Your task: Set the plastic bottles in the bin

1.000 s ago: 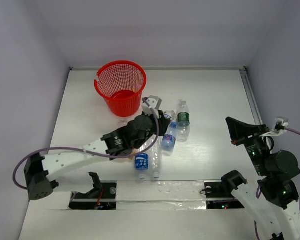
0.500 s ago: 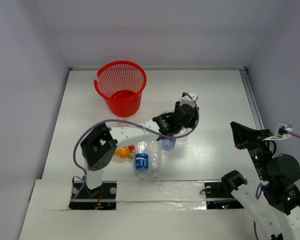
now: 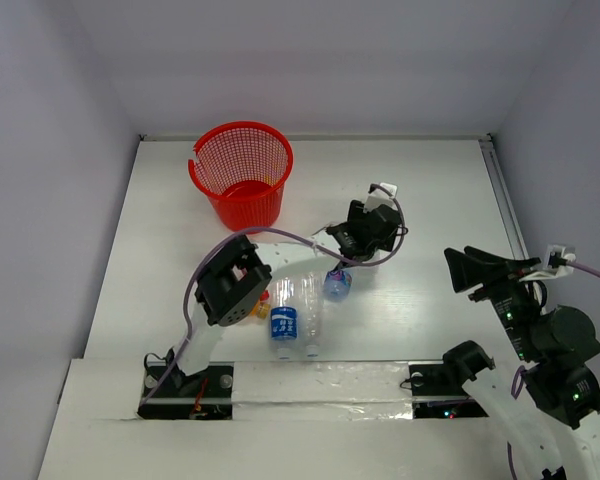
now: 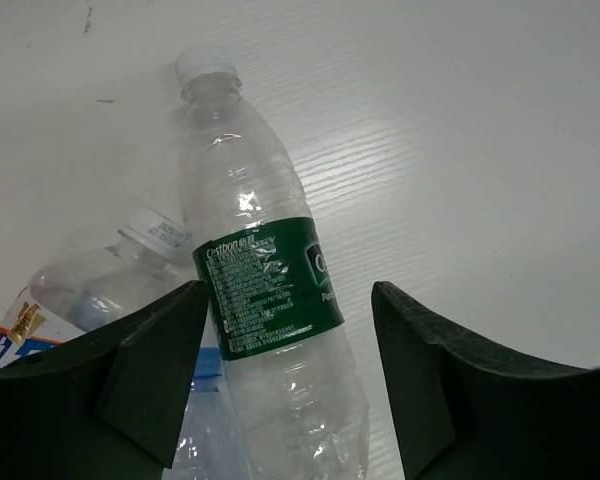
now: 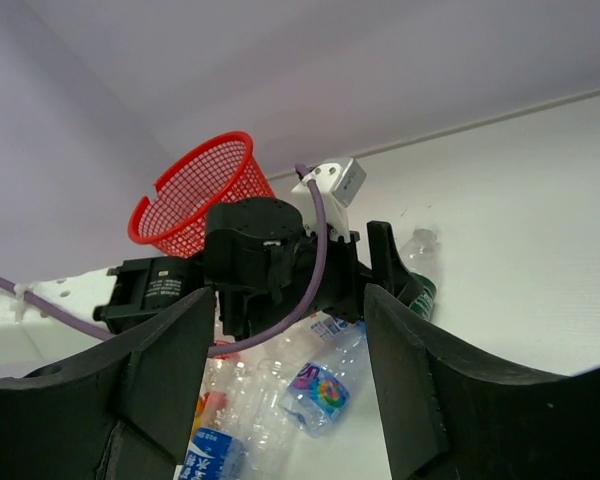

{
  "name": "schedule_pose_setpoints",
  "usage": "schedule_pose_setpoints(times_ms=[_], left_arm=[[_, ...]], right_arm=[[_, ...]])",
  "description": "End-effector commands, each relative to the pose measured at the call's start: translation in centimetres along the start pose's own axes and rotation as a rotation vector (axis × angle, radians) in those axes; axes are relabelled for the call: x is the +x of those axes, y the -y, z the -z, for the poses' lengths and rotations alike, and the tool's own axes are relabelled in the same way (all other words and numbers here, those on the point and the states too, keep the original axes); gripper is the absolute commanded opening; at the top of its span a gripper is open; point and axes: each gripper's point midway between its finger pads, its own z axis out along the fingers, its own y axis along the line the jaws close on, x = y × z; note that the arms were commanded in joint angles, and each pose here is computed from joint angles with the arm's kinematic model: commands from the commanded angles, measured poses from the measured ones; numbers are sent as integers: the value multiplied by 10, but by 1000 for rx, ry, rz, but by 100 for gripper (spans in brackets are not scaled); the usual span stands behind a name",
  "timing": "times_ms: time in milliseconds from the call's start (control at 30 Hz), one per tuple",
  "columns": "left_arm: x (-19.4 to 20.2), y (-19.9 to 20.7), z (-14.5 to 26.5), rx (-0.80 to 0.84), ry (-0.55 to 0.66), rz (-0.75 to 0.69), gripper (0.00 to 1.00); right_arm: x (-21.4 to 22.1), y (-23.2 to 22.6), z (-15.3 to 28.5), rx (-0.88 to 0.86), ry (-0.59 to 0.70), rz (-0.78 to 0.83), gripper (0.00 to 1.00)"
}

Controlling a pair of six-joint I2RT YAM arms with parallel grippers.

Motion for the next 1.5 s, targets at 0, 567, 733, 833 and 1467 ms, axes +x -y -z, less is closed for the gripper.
schedule_pose_setpoints(times_ms=[0, 567, 733, 833, 1467], left_arm=[[-23, 0, -1, -29, 55, 28, 65], [7, 4, -47, -7, -53, -9, 65], [18, 13, -56, 30, -80, -14, 68], [11, 21, -56, 61, -66, -1, 63], [-104, 58, 35, 419, 204, 168, 45]], right_arm=[[0, -8, -3, -42, -4, 9, 67], [5, -12, -6, -62, -25, 8, 75], [4, -13, -5, -67, -28, 8, 75], [5, -14, -5, -71, -37, 7, 75], [-32, -26, 25, -86, 24, 4, 66]])
